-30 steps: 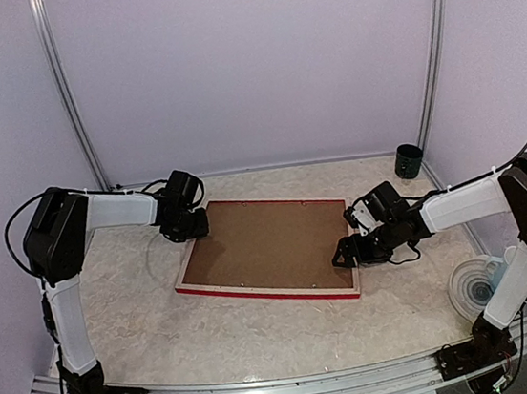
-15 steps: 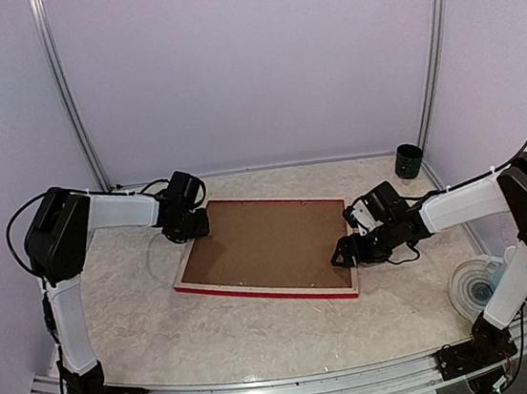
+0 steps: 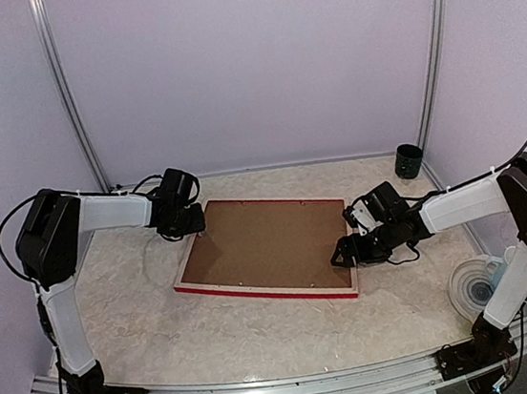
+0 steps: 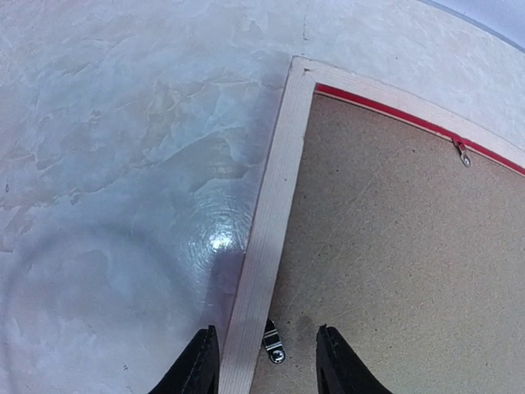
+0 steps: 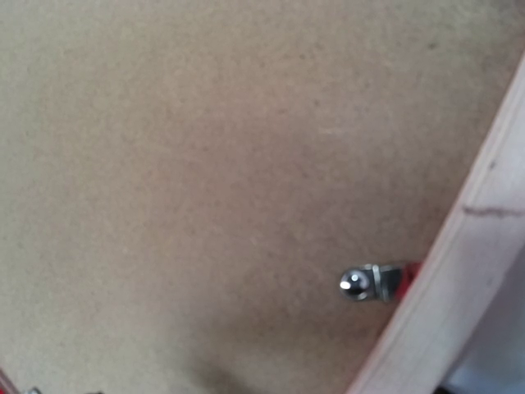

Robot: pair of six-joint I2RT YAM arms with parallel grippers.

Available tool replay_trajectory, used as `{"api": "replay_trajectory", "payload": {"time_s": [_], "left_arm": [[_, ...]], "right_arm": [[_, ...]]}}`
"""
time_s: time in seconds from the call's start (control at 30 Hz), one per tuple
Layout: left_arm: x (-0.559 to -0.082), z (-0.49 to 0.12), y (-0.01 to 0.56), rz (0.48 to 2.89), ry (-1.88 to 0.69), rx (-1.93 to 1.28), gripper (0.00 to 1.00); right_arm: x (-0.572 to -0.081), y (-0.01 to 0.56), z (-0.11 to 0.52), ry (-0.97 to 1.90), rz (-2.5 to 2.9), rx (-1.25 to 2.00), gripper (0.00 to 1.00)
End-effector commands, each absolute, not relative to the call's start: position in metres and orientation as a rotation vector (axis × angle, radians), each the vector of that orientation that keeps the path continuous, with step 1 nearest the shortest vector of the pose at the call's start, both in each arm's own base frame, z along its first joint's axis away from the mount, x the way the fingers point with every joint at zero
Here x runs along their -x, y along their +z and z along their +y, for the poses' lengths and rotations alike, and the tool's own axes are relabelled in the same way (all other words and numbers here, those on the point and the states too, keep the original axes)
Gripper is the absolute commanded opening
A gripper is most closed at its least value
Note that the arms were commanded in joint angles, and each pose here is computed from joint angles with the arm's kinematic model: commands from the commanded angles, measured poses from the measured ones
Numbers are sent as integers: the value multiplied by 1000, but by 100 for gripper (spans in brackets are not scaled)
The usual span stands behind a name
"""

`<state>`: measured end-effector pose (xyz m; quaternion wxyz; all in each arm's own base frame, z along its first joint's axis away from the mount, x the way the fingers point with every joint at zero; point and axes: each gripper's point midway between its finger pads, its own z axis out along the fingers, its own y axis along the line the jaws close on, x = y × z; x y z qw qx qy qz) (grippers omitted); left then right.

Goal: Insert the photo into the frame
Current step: Press the fastener onto the backboard.

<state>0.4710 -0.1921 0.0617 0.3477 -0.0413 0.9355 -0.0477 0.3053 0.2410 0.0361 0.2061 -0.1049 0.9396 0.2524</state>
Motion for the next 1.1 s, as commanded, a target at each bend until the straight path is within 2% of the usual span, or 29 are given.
{"api": "replay_trajectory", "payload": {"time_s": [0.0, 0.57, 1.07], "left_arm": [[-473, -193, 47, 2476, -114, 98, 41], [-471, -190, 26, 2528, -60, 72, 41], [-471, -189, 20, 2539, -53, 76, 34]], "right_arm": [[-280, 7, 236, 681, 2733, 303, 83], [-282, 8, 239, 689, 2734, 309, 83], [-284, 9, 240, 681, 2734, 318, 83]]}}
